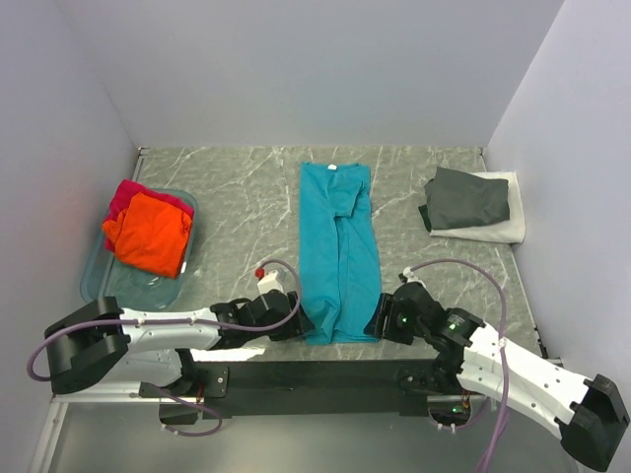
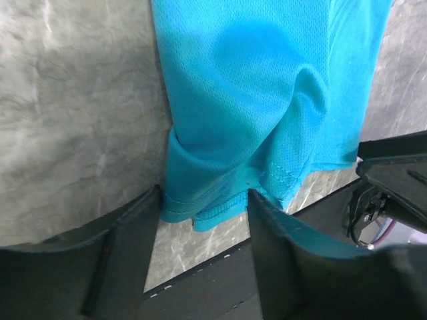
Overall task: Fold and stack the t-shirts
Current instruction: Fold the tshirt
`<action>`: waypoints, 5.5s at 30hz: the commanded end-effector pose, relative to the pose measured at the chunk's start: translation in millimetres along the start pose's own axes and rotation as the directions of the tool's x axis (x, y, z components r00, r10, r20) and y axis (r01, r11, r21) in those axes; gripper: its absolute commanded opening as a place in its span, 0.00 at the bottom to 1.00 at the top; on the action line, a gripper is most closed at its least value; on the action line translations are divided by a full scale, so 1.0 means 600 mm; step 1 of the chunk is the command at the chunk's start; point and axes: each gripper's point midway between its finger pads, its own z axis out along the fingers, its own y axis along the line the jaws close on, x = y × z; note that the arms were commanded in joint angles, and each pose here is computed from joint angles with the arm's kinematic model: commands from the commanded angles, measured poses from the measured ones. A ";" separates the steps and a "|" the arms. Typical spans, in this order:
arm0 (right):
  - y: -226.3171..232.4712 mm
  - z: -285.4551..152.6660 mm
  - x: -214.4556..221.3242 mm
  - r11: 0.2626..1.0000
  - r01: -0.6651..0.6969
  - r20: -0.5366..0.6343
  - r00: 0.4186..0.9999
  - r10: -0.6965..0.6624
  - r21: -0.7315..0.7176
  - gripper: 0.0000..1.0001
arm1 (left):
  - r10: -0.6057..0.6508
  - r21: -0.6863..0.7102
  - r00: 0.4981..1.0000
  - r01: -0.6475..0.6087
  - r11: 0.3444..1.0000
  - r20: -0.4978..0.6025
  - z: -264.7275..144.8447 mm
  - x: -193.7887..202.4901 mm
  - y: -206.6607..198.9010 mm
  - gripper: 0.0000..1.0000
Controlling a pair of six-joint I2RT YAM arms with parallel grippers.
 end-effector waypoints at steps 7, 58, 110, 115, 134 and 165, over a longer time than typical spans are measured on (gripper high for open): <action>-0.006 0.026 0.005 1.000 -0.027 0.013 1.000 0.026 0.016 0.63 | 0.000 -0.064 0.997 -0.005 0.998 -0.083 0.002 0.044 0.024 0.48; 0.110 -0.008 -0.061 0.989 0.147 0.097 0.984 -0.147 -0.001 0.00 | -0.122 0.115 0.988 0.133 0.984 -0.096 -0.065 -0.001 -0.060 0.00; 0.080 0.135 -0.456 0.968 0.208 0.164 0.959 -0.231 0.142 0.00 | 0.092 -0.006 0.990 -0.092 0.996 0.107 0.147 -0.393 -0.037 0.00; 0.062 0.160 -0.460 0.972 0.185 0.138 0.969 -0.205 0.147 0.00 | 0.140 -0.044 0.982 -0.135 0.990 0.125 0.169 -0.412 -0.026 0.01; 0.099 0.088 -0.498 0.972 0.208 0.232 0.945 -0.229 0.111 0.65 | 0.172 -0.047 0.935 -0.165 0.985 0.311 0.104 -0.510 -0.097 0.69; 0.127 0.204 -0.388 0.960 0.279 -0.001 0.960 -0.279 0.024 0.65 | 0.337 0.111 0.909 -0.372 0.922 0.246 0.200 -0.224 -0.170 0.69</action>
